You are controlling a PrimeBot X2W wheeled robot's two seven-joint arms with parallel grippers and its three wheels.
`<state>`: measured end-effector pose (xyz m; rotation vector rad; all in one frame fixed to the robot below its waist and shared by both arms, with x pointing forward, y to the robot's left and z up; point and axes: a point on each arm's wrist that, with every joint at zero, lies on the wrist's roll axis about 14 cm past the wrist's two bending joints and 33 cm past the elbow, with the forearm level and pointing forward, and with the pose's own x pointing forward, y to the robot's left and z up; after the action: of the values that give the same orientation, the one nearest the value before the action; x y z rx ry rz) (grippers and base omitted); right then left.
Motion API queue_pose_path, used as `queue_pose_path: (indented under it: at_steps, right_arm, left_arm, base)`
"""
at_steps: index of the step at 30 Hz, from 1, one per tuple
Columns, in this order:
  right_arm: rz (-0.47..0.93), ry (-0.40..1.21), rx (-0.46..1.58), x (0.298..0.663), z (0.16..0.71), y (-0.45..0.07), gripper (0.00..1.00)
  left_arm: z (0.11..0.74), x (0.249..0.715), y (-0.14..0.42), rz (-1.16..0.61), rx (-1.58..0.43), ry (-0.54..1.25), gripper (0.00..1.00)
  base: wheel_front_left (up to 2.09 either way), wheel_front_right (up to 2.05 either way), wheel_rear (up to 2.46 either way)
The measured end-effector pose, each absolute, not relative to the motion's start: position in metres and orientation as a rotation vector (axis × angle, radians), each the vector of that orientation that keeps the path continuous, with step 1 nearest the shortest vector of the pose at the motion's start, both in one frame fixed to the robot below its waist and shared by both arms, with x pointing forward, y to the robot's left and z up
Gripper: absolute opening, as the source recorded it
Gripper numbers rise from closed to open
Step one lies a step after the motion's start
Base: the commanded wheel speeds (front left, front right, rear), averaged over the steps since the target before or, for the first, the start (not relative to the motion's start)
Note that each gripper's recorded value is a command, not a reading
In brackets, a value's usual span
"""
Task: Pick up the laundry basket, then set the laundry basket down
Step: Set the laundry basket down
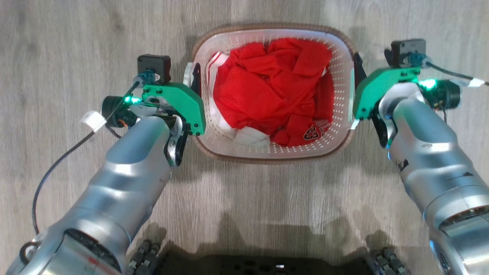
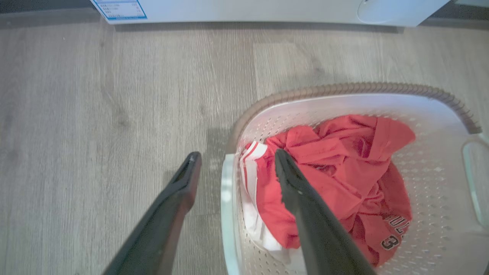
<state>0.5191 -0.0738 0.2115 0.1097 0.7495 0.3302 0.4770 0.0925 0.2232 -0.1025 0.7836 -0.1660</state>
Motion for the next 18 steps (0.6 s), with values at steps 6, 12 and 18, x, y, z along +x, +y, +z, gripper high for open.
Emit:
queue_pose_path:
  at_steps: [6, 12, 18]
  right_arm:
    - [0.362, 0.533, 0.097, 0.553, 0.277, -0.066, 1.00]
    - [0.365, 0.440, 0.097, 0.534, 0.316, -0.068, 1.00]
    - [0.368, 0.308, 0.103, 0.525, 0.370, -0.068, 1.00]
  left_arm:
    - [0.266, 0.490, 0.094, -0.156, -0.136, 0.639, 1.00]
    - [0.307, 0.482, 0.103, -0.124, -0.142, 0.523, 1.00]
    - [0.356, 0.474, 0.115, -0.105, -0.127, 0.378, 1.00]
  base:
    - [0.00, 0.00, 0.00]
    - [0.00, 0.00, 0.00]
    - [0.00, 0.00, 0.00]
